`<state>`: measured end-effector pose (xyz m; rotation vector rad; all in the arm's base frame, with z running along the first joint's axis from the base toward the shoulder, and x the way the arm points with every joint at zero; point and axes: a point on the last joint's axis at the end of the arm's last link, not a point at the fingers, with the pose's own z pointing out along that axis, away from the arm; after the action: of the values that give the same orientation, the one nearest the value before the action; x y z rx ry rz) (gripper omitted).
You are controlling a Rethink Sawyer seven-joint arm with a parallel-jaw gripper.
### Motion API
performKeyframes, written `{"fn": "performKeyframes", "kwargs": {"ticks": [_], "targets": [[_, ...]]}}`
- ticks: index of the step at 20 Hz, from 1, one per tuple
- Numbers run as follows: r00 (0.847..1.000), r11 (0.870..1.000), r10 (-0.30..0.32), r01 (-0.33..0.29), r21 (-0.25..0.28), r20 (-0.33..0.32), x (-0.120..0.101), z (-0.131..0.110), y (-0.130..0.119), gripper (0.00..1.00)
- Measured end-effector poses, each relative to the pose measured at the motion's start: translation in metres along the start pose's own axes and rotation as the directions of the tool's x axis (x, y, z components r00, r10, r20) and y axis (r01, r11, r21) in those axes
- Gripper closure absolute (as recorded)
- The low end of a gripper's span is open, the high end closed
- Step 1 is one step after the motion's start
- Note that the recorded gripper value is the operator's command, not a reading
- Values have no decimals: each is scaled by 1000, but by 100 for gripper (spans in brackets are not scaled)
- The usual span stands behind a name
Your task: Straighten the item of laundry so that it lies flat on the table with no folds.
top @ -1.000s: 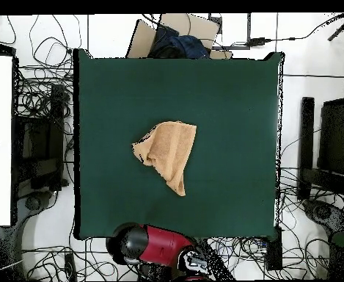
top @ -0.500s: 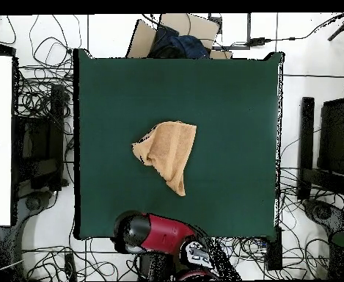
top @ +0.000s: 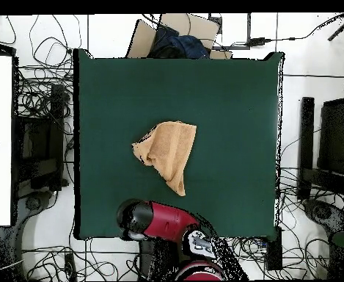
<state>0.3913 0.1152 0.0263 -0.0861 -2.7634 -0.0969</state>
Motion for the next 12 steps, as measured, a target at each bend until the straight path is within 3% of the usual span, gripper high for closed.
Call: {"fn": "performKeyframes", "kwargs": {"ticks": [12], "targets": [[1000,1000,-8,8,2,25,-22,2,2,0]]}}
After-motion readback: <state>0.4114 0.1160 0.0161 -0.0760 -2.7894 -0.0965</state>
